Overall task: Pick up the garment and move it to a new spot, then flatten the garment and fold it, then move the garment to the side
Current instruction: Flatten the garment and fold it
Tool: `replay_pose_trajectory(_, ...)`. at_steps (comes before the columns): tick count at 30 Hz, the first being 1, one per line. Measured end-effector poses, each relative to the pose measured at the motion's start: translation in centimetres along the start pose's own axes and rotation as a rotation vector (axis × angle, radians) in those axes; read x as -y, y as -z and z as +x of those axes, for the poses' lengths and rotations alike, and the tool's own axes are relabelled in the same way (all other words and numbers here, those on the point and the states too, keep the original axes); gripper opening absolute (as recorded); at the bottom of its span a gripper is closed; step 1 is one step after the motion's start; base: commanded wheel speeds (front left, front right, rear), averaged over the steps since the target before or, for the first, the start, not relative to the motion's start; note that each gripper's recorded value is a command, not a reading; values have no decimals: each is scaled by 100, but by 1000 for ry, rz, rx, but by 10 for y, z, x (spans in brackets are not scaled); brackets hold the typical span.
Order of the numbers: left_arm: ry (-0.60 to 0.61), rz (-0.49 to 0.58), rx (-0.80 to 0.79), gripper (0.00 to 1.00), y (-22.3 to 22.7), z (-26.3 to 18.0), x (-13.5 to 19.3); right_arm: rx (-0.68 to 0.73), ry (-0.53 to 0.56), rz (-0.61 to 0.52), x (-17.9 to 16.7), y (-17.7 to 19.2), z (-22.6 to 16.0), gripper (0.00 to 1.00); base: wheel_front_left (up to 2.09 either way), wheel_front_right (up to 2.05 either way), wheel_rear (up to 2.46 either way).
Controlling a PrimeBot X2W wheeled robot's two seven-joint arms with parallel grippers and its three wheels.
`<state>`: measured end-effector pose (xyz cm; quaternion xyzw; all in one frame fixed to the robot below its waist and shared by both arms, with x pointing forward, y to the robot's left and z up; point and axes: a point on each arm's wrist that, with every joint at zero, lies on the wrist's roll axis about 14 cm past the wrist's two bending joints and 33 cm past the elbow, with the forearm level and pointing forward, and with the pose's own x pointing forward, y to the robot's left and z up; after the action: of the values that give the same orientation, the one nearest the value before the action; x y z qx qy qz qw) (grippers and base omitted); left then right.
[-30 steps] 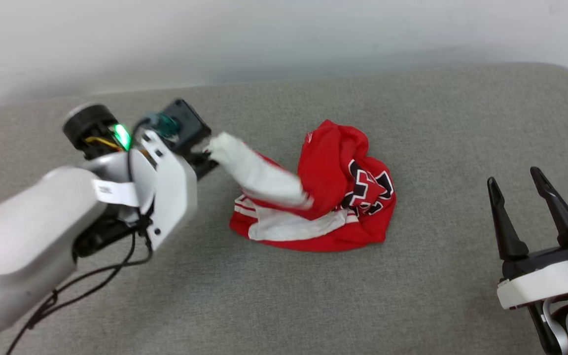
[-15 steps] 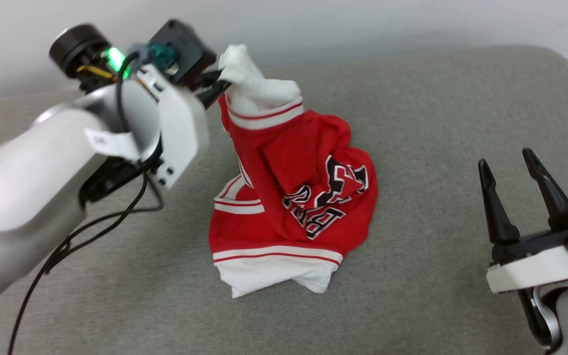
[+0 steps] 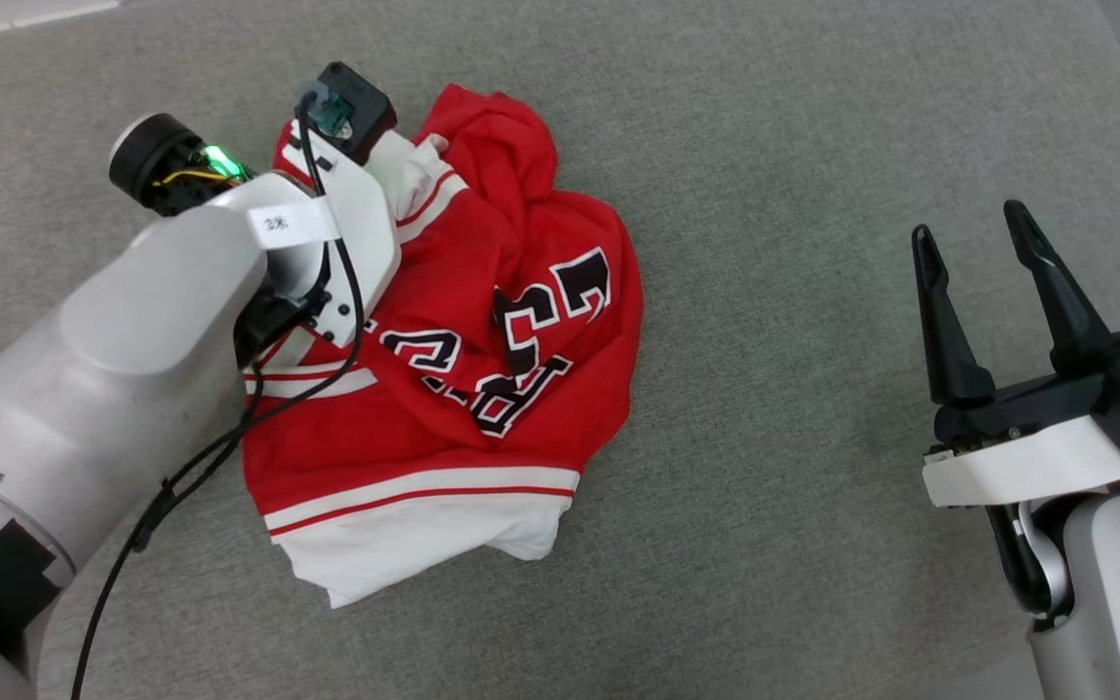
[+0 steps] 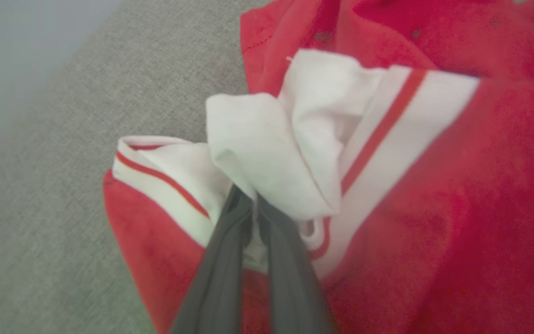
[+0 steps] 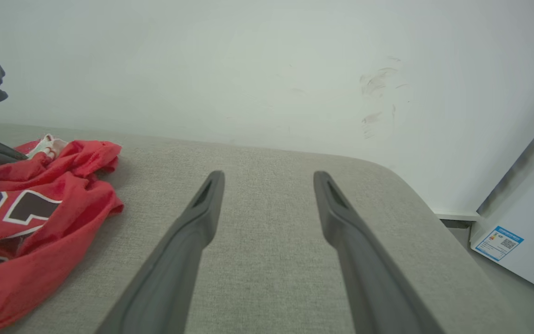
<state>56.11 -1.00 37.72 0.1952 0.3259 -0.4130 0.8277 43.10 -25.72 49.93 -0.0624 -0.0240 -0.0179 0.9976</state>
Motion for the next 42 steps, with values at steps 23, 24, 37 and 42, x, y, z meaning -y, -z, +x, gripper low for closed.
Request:
replay_pose_trajectory(23,-42,-22,-78,100,-39,-149,6,131,-94,62,-36,-45,-6,100,0,0,0)
replay_pose_trajectory(24,-24,-41,-129,100,-26,-150,10,136,-100,63,-38,-46,-6,100,0,0,0)
replay_pose_trajectory(37,185,-76,-502,100,85,-121,73,111,-115,51,-42,-35,4,100,0,0,0)
replay_pose_trajectory(42,211,-21,-562,100,103,-114,85,98,-105,48,-39,-30,6,100,0,0,0)
